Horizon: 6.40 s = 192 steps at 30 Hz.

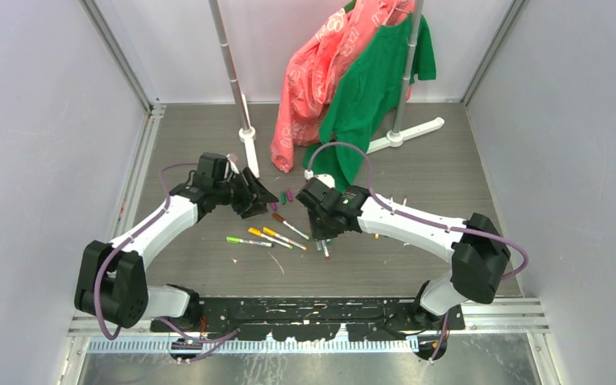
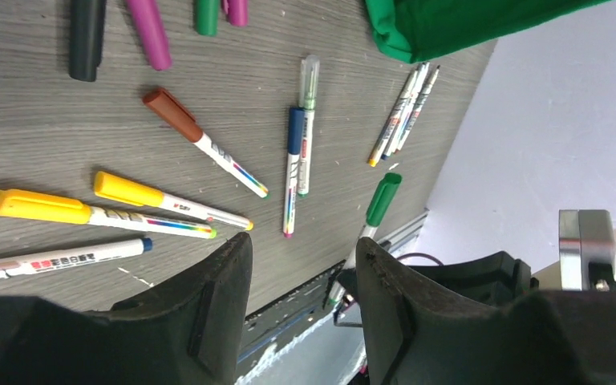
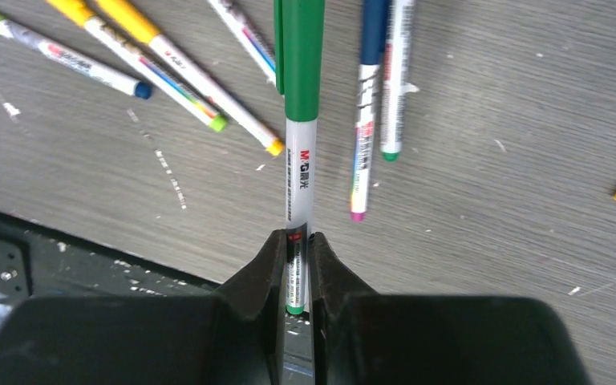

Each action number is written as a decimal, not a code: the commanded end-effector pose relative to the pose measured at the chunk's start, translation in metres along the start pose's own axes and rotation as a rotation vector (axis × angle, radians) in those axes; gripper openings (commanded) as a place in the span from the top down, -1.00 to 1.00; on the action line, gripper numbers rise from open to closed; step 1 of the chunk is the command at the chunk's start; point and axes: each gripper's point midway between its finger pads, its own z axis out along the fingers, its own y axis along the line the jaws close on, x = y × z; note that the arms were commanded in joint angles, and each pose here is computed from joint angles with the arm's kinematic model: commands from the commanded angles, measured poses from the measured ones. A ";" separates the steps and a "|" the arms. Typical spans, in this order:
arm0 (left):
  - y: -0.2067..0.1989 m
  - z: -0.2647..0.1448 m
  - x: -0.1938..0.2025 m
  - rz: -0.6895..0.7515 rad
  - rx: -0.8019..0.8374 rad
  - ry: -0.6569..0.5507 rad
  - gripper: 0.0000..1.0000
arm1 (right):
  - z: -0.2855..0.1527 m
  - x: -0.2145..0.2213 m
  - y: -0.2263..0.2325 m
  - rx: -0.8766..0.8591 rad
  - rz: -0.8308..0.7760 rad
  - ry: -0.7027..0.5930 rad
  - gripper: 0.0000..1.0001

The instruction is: Open the pen caps

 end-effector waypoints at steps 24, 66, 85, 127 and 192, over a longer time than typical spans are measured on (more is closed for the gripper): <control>-0.032 0.004 0.008 0.034 0.142 0.028 -0.03 | -0.011 -0.032 0.112 -0.264 -0.078 -0.010 0.98; -0.017 0.003 0.013 0.087 0.102 0.024 1.00 | -0.023 -0.048 0.131 -0.323 -0.086 -0.034 0.68; -0.019 -0.006 0.015 0.060 0.099 0.013 1.00 | -0.016 -0.048 0.132 -0.316 -0.073 -0.029 0.39; 0.012 -0.015 -0.050 -0.310 0.097 -0.262 1.00 | -0.017 0.028 0.056 -0.271 -0.006 -0.036 0.97; 0.113 0.060 -0.060 0.023 -0.482 -0.057 0.36 | 0.041 -0.021 -0.197 0.474 0.315 0.054 0.18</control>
